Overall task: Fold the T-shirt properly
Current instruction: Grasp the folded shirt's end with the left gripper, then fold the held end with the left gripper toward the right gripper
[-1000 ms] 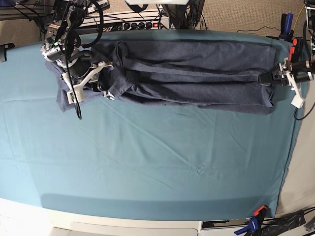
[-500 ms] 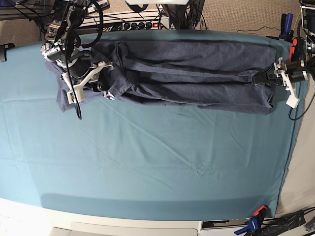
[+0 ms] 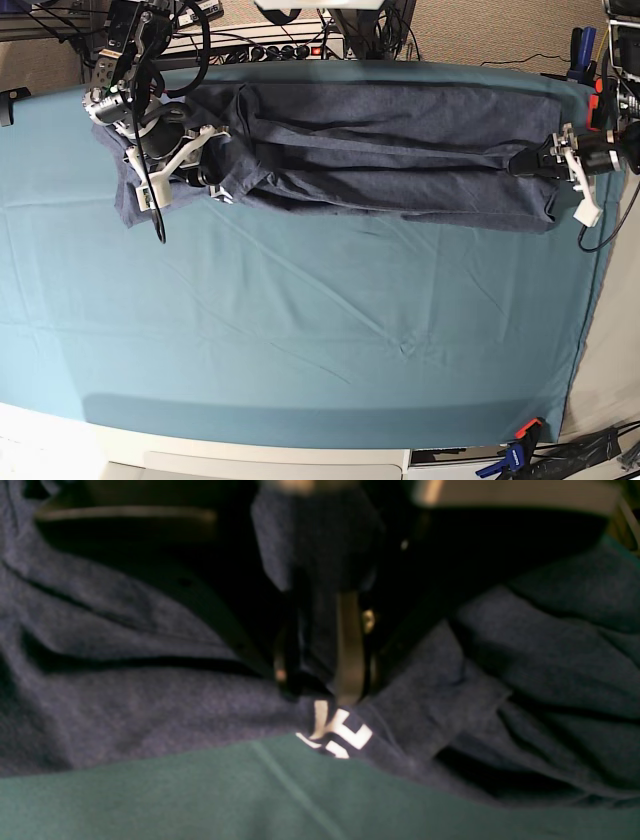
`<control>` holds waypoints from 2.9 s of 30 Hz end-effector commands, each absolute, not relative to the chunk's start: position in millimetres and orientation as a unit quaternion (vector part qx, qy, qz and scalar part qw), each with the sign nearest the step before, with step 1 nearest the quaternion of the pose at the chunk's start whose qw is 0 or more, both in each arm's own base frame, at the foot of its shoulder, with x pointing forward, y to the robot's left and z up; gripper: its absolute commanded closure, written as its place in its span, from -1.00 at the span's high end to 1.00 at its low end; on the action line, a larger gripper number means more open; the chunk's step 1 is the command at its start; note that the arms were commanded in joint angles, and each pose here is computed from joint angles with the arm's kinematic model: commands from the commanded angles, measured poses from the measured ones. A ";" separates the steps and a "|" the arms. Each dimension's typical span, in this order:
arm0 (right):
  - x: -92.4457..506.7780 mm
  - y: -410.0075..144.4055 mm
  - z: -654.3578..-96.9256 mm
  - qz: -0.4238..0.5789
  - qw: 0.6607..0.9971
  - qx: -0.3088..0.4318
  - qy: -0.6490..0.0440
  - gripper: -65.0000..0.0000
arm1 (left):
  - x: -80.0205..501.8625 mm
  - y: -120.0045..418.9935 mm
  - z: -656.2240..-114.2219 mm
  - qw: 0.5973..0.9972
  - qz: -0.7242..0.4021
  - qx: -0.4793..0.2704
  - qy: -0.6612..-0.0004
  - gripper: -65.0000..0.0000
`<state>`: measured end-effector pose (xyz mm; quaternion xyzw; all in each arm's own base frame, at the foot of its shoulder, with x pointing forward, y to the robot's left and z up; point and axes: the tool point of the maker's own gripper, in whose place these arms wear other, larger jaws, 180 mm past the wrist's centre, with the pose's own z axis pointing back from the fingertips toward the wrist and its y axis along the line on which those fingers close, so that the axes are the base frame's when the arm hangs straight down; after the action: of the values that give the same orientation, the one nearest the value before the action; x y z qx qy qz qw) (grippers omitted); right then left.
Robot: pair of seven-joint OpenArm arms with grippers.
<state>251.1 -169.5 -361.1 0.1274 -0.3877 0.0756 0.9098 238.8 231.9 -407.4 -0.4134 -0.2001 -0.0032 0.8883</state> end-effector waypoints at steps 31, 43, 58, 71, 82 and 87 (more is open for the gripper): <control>213.4 -271.1 -223.9 0.040 0.846 -0.057 -0.528 -0.60 | 249.0 73.3 -280.8 0.775 -0.288 -0.419 -0.375 -1.00; 201.2 -293.5 -237.0 0.030 0.866 -0.118 -0.485 -0.60 | 219.4 -35.9 -301.7 0.744 -0.338 -0.465 -0.340 -1.00; 192.9 -316.9 -236.3 0.015 0.870 -0.172 -0.462 -0.60 | 213.8 -79.3 -291.2 0.714 -0.374 -0.479 -0.348 -1.00; 193.8 -316.3 -235.4 0.014 0.869 -0.170 -0.465 -0.60 | 220.8 -89.1 -290.0 0.714 -0.377 -0.463 -0.366 -0.77; 197.1 -310.1 -233.3 0.012 0.865 -0.151 -0.479 -0.60 | 223.8 -107.6 -284.2 0.708 -0.363 -0.473 -0.379 -0.36; 197.7 -309.0 -232.8 0.012 0.864 -0.148 -0.481 -0.60 | 225.8 -115.1 -287.9 0.711 -0.355 -0.478 -0.374 -0.36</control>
<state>193.6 -309.5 -243.6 -0.1436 -0.4622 0.0050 0.8751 220.0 -112.3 -302.8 -0.4689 -0.3527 -0.3568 0.7269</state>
